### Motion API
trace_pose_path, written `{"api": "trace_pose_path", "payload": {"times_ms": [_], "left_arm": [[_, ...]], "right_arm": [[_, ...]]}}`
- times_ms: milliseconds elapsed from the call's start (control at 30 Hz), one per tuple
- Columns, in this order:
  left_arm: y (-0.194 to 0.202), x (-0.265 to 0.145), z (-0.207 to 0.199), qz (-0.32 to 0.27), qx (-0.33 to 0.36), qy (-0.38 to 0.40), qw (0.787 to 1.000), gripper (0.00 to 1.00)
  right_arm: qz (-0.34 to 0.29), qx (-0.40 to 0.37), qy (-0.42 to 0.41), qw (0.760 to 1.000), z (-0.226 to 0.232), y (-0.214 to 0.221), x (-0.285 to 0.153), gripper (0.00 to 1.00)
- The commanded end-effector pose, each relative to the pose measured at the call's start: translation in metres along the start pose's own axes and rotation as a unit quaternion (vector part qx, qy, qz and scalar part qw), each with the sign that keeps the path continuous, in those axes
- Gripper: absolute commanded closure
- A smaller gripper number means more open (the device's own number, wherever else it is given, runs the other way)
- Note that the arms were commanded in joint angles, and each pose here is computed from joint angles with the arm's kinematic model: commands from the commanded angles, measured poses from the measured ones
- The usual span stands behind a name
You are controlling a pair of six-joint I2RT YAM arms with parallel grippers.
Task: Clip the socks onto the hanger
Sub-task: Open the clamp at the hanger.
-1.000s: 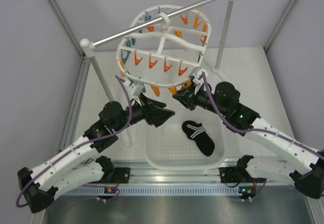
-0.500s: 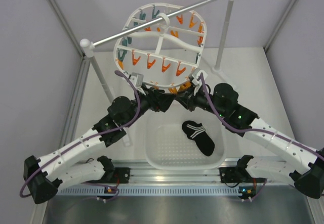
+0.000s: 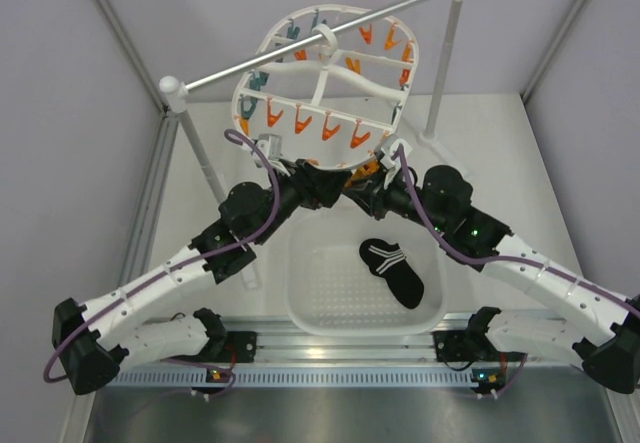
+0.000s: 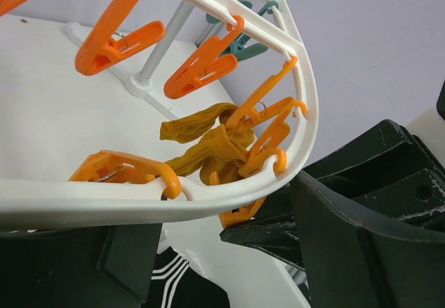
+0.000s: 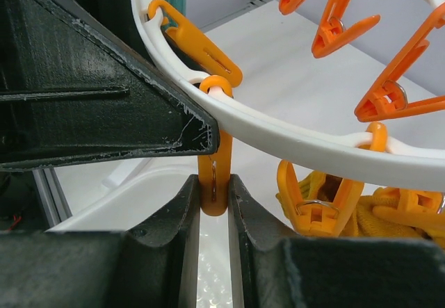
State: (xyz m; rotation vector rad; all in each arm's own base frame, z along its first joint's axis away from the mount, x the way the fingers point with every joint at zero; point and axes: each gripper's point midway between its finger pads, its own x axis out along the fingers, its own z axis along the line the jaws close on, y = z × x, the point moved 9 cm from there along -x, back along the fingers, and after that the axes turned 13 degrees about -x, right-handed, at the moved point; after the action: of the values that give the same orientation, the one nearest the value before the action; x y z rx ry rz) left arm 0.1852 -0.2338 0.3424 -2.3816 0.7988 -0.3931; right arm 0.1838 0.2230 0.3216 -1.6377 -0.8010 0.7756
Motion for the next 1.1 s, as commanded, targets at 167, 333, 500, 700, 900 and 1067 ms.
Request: {"api": "trace_pose_path", "payload": {"times_ms": [167, 333, 500, 700, 900, 1067], "left_arm": [[-0.008, 0.009, -0.015, -0.021, -0.022, 0.031, 0.999, 0.30], [-0.006, 0.013, -0.014, -0.015, -0.017, 0.026, 0.999, 0.34], [-0.011, 0.014, -0.015, -0.026, -0.018, 0.017, 0.999, 0.49], [-0.012, 0.013, -0.012, -0.022, -0.029, 0.002, 0.999, 0.86], [-0.012, 0.011, -0.008, -0.016, -0.028, -0.003, 0.999, 1.00], [-0.010, 0.010, -0.004, -0.005, -0.032, -0.005, 0.999, 1.00]], "right_arm": [[-0.042, -0.013, -0.004, 0.999, 0.006, -0.018, -0.006, 1.00], [-0.035, -0.016, 0.004, 0.999, 0.007, -0.017, -0.007, 1.00], [-0.031, -0.039, 0.000, 0.999, 0.009, -0.016, -0.008, 1.00], [-0.011, -0.040, -0.004, 0.999, 0.010, -0.011, -0.009, 0.81], [0.053, -0.045, -0.001, 0.998, 0.007, 0.002, -0.026, 0.44], [0.086, -0.097, -0.060, 0.990, 0.010, 0.010, -0.048, 0.29]]}}
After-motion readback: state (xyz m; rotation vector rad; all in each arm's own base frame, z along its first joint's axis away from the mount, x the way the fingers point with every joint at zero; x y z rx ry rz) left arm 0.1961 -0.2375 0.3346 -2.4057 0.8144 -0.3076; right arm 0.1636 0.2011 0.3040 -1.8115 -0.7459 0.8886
